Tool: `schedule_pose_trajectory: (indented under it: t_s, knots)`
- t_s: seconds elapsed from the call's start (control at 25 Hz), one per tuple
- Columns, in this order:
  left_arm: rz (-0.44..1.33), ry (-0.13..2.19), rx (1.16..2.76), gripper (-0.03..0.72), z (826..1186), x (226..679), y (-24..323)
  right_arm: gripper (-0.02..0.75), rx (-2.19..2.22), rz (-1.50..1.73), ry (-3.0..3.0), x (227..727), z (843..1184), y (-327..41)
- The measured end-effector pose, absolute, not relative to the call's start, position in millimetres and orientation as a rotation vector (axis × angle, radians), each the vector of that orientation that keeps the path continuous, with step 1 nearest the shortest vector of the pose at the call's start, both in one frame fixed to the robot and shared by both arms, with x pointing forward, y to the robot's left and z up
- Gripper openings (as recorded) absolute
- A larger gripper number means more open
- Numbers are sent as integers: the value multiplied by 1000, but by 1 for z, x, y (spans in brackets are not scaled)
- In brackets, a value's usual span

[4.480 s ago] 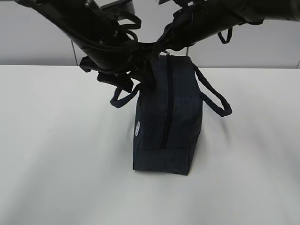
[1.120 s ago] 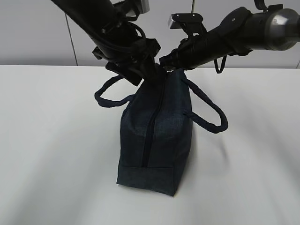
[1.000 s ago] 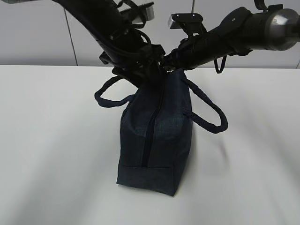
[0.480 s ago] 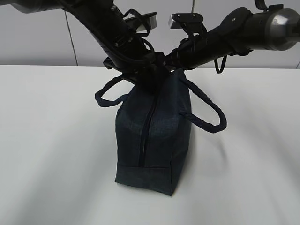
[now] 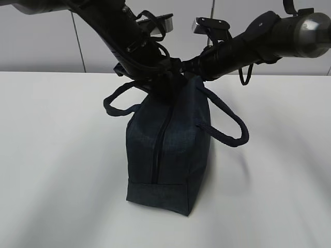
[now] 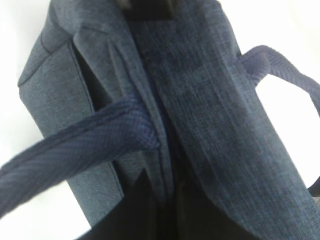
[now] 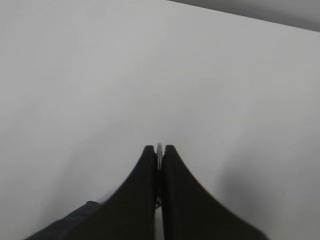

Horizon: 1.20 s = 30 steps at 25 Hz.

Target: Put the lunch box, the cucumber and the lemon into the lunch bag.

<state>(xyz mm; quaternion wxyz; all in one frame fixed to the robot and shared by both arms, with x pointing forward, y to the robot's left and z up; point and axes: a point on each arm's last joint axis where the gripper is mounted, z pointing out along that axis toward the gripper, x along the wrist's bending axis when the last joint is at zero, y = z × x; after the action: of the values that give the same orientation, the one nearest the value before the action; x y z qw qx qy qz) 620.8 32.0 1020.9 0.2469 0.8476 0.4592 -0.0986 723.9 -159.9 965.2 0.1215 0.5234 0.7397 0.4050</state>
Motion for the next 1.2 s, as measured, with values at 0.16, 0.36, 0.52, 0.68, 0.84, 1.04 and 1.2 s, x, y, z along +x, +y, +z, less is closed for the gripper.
schedule_pose_trajectory:
  t_s: [0.16, 0.36, 0.52, 0.68, 0.84, 1.04, 1.2]
  knots:
    - [-255, 1229, 2317, -9, 1024, 619, 29, 0, 1601, 1191, 2150, 724, 962, -164]
    - [-244, 1204, 2330, -9, 1026, 615, 26, 0, 1656, 1178, 2151, 726, 951, -165]
    - [-250, 1200, 2339, -9, 1028, 613, 26, 0, 1705, 1162, 2175, 726, 938, -165]
    - [-251, 1199, 2341, -9, 1029, 613, 26, 0, 1715, 1159, 2181, 726, 936, -166]
    - [-250, 1195, 2343, -9, 1029, 613, 26, 0, 1731, 1161, 2180, 725, 936, -166]
    - [-245, 1193, 2347, -10, 1029, 613, 27, 0, 1787, 1175, 2161, 726, 936, -169]
    - [-247, 1193, 2349, -10, 1029, 613, 27, 0, 1809, 1193, 2150, 726, 936, -168]
